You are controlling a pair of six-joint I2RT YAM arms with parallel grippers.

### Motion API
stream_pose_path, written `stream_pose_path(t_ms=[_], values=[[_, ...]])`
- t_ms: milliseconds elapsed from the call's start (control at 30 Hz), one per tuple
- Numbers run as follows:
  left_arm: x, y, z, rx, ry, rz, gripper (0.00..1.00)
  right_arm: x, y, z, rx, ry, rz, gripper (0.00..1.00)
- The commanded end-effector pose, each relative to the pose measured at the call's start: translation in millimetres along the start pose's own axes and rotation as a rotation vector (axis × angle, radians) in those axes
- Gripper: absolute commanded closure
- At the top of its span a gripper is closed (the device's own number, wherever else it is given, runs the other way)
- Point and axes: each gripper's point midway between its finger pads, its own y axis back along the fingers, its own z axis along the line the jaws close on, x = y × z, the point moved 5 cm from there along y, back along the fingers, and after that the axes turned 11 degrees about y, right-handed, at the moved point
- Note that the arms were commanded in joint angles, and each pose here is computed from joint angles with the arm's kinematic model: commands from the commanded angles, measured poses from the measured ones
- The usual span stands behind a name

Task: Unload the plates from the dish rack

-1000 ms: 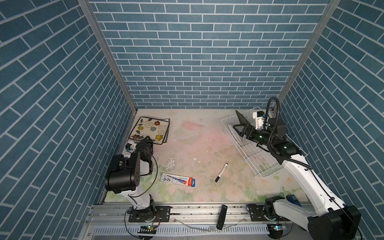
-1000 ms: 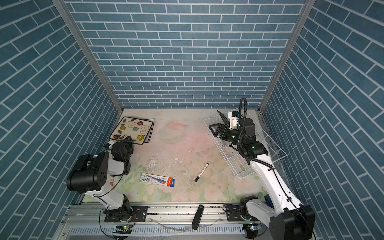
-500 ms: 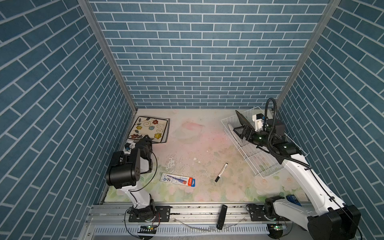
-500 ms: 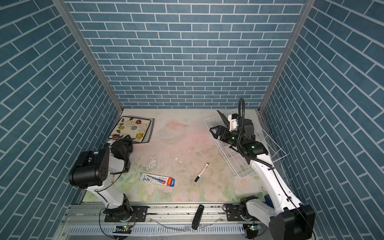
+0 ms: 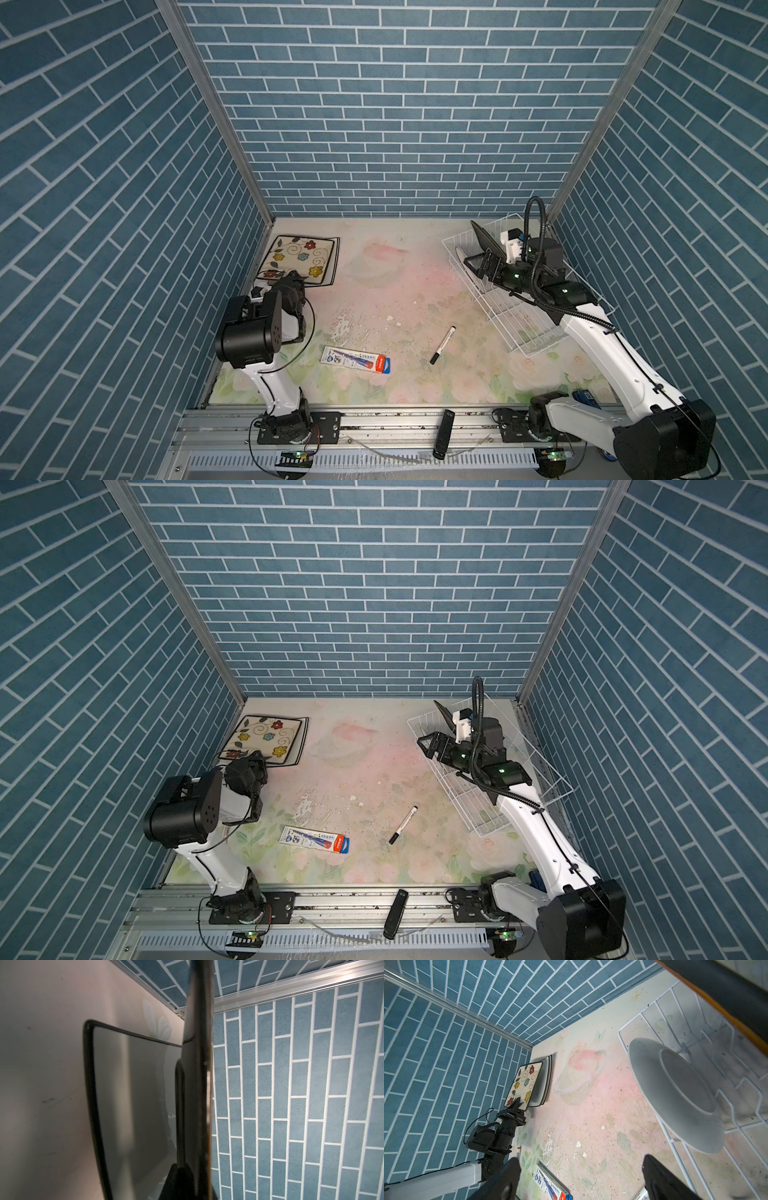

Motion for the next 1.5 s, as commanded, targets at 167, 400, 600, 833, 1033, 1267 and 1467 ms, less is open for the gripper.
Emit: stream_pose_path(t_ms=[167, 400, 600, 833, 1033, 1267, 1467], values=[[0.8, -5.6, -64.8, 0.280, 0.054, 0.014, 1.00, -17.1, 4.5, 13.5, -0.019, 0.029, -0.040, 0.07], [1.6, -9.8, -62.8, 0.273, 0.052, 0.019, 1.00, -18.3, 2.7, 13.8, -0.019, 0.029, -0.039, 0.07], [1.9, -12.2, -59.3, 0.266, 0.052, 0.020, 1.00, -18.0, 0.8, 14.4, -0.018, 0.029, -0.034, 0.07], [1.7, -14.4, -55.6, 0.255, 0.056, 0.019, 1.00, -15.8, -0.9, 13.3, -0.015, 0.026, -0.029, 0.07], [2.5, -17.7, -52.9, 0.225, 0.063, 0.024, 1.00, -15.6, -2.6, 14.2, -0.016, 0.029, -0.027, 0.07], [2.5, -18.4, -50.9, 0.212, 0.064, 0.023, 0.94, -14.5, -3.8, 12.9, -0.012, 0.030, -0.022, 0.07], [2.9, -19.1, -48.5, 0.196, 0.081, 0.028, 0.91, -14.6, -3.2, 13.3, -0.012, 0.031, -0.023, 0.07]])
